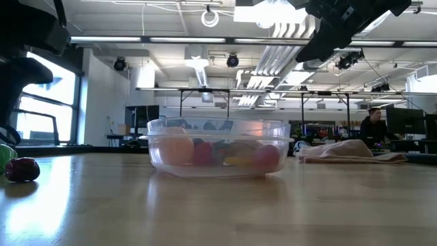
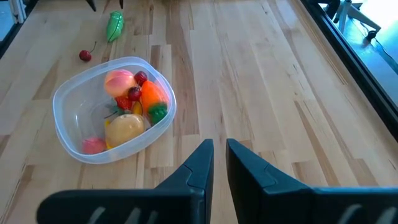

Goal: Pick and placing Produce into tupperware
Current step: Put the peas into the transparent bin

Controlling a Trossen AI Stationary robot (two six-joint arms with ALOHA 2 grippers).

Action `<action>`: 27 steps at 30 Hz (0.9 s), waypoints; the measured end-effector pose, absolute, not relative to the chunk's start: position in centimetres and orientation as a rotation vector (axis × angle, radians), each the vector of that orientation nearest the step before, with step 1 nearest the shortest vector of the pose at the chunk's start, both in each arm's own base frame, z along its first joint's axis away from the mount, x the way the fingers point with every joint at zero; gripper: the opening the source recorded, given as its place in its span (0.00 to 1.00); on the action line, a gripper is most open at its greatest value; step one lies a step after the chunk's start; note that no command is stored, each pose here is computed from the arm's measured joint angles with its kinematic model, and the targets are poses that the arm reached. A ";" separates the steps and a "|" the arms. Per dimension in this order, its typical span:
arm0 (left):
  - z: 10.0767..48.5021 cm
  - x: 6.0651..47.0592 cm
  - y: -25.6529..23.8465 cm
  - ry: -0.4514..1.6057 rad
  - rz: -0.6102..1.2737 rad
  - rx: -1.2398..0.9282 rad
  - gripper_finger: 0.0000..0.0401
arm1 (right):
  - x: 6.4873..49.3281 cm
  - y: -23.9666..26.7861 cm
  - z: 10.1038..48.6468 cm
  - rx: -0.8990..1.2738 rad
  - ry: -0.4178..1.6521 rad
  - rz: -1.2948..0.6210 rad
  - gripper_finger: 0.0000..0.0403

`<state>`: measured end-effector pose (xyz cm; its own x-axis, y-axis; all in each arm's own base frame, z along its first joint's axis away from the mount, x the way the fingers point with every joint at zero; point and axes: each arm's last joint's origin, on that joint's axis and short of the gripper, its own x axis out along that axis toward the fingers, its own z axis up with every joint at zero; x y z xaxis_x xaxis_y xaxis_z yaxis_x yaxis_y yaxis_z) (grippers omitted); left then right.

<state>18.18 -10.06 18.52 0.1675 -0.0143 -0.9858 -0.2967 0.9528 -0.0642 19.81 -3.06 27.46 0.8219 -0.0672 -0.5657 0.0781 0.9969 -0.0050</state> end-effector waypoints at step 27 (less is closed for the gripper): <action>16.6 19.2 -10.5 1.423 0.247 -0.224 0.64 | 19.8 -3.1 27.5 0.019 0.601 -0.078 0.08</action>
<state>19.17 -10.52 16.55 0.1299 0.0354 -0.9909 -0.3008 0.9537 -0.0054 19.81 -3.06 27.46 0.8222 -0.0674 -0.5652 0.0783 0.9969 -0.0050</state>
